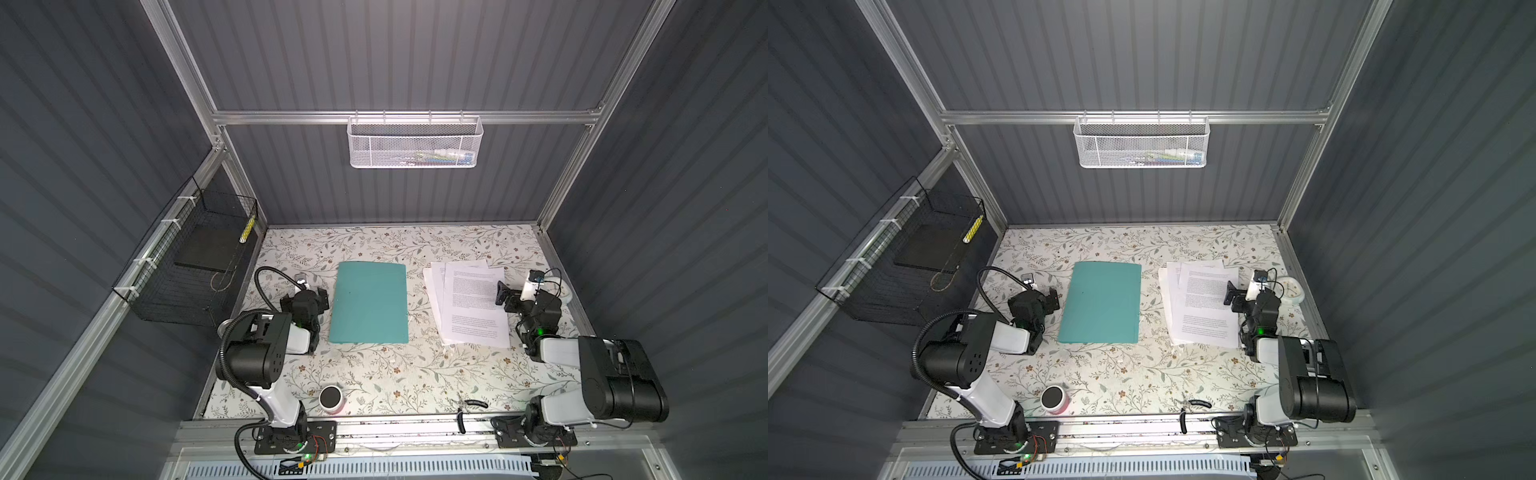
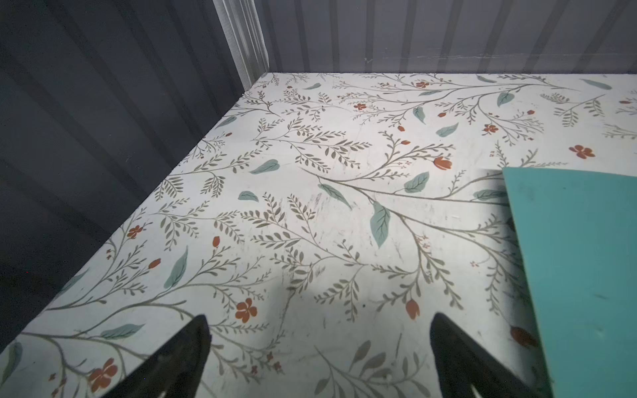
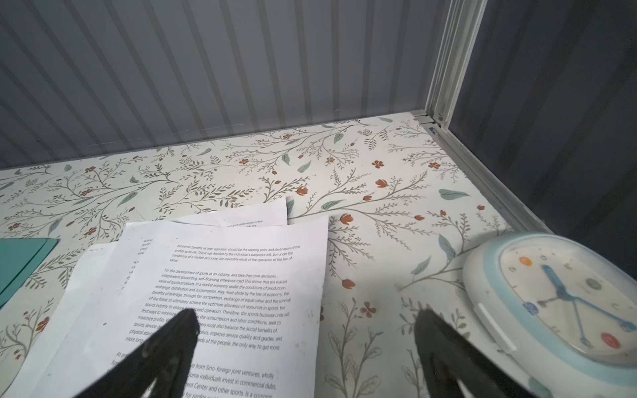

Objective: Put the files into the folder

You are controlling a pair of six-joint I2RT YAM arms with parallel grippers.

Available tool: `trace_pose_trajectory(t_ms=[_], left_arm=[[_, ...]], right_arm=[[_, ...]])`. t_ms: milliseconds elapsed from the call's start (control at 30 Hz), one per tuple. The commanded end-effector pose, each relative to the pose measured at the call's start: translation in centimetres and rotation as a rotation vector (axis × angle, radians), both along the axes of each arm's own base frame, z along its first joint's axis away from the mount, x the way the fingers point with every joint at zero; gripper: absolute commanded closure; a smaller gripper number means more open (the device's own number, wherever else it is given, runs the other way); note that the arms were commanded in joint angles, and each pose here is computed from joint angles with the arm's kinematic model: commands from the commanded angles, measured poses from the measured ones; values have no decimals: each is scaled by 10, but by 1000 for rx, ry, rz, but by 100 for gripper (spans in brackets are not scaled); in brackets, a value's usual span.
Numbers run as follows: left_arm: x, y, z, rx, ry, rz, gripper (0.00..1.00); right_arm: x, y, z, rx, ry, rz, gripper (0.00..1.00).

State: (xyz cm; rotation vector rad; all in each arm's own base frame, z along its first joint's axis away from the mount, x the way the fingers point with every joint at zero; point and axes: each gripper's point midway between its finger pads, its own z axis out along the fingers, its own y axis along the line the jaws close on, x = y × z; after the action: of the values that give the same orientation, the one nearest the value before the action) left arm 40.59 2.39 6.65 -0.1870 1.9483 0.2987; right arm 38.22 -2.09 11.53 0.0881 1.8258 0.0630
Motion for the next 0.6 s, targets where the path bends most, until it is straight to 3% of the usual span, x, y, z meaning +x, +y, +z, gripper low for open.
trace_pose_trajectory(t_ms=[0, 567], left_arm=[[3, 0, 4, -15, -22, -2, 0], [3, -1, 4, -15, -23, -2, 0]], right_arm=[[5, 0, 4, -6, -7, 9, 1], [5, 0, 4, -4, -9, 9, 1]])
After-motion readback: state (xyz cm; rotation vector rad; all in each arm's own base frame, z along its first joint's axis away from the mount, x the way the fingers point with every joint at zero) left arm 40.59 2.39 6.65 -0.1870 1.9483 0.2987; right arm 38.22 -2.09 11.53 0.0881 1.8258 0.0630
